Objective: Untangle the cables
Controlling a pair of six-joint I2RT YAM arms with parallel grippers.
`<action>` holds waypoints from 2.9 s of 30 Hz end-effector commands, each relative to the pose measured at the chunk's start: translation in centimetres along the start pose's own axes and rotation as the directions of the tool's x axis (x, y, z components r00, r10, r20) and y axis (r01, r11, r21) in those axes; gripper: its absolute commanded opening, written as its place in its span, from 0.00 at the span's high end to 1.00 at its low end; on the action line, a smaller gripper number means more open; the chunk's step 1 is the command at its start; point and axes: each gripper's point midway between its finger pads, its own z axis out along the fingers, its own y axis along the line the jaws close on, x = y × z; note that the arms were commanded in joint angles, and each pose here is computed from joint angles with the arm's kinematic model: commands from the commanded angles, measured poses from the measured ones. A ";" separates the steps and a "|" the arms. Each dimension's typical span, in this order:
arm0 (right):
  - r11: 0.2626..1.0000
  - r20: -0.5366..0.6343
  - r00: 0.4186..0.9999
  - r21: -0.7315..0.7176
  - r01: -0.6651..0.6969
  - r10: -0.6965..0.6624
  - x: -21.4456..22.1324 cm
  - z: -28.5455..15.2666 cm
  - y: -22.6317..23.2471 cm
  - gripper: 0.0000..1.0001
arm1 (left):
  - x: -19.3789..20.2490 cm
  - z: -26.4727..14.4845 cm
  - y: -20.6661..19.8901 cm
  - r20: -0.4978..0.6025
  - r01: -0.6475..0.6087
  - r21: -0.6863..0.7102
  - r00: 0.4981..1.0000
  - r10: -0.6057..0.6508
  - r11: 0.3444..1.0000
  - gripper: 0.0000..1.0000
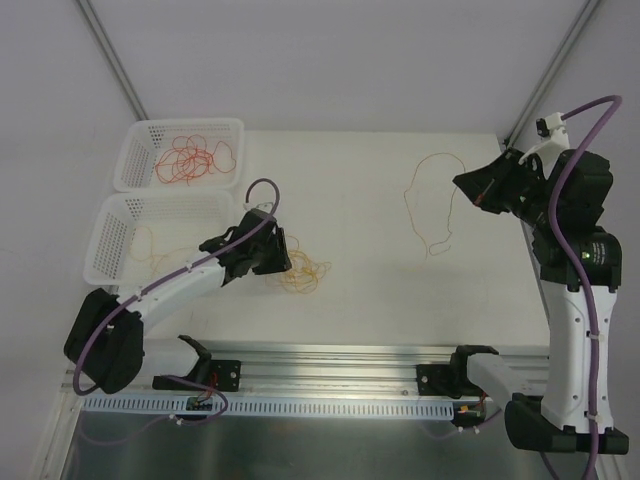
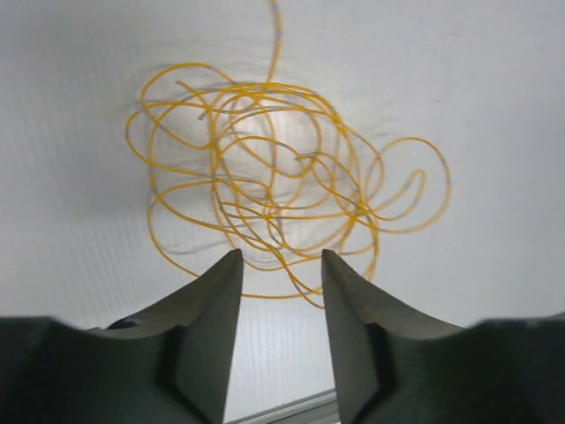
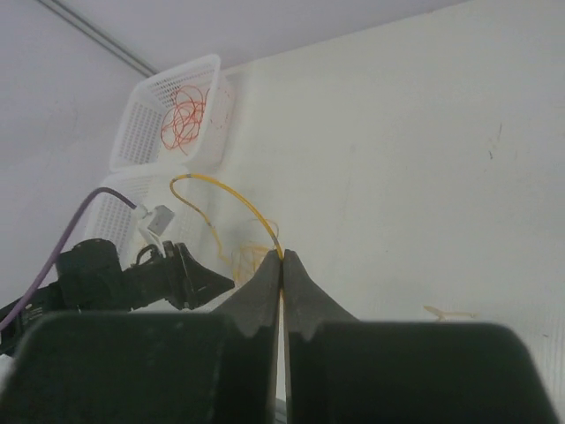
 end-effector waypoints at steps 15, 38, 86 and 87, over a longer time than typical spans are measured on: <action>0.955 -0.355 0.908 -0.265 0.131 -0.223 12.6 2.5 1.5 0.99 | -4.6 -13.9 -10.8 0.324 -0.321 0.415 0.927 0.191 0.851 0.01; 0.785 -0.448 0.753 -0.603 0.144 -0.482 21.1 2.0 7.8 0.99 | -2.5 -16.1 -21.3 0.413 -0.646 0.542 0.762 0.499 0.538 0.35; 0.894 -0.358 0.832 -0.313 0.320 -0.423 20.5 0.1 1.0 0.00 | -22.8 -30.4 12.4 0.756 0.281 -0.490 0.608 0.242 0.825 1.00; 0.895 -0.357 0.833 -0.312 0.320 -0.422 20.5 0.2 1.0 0.00 | -22.4 -29.3 13.3 0.737 0.283 -0.504 0.633 0.236 0.816 1.00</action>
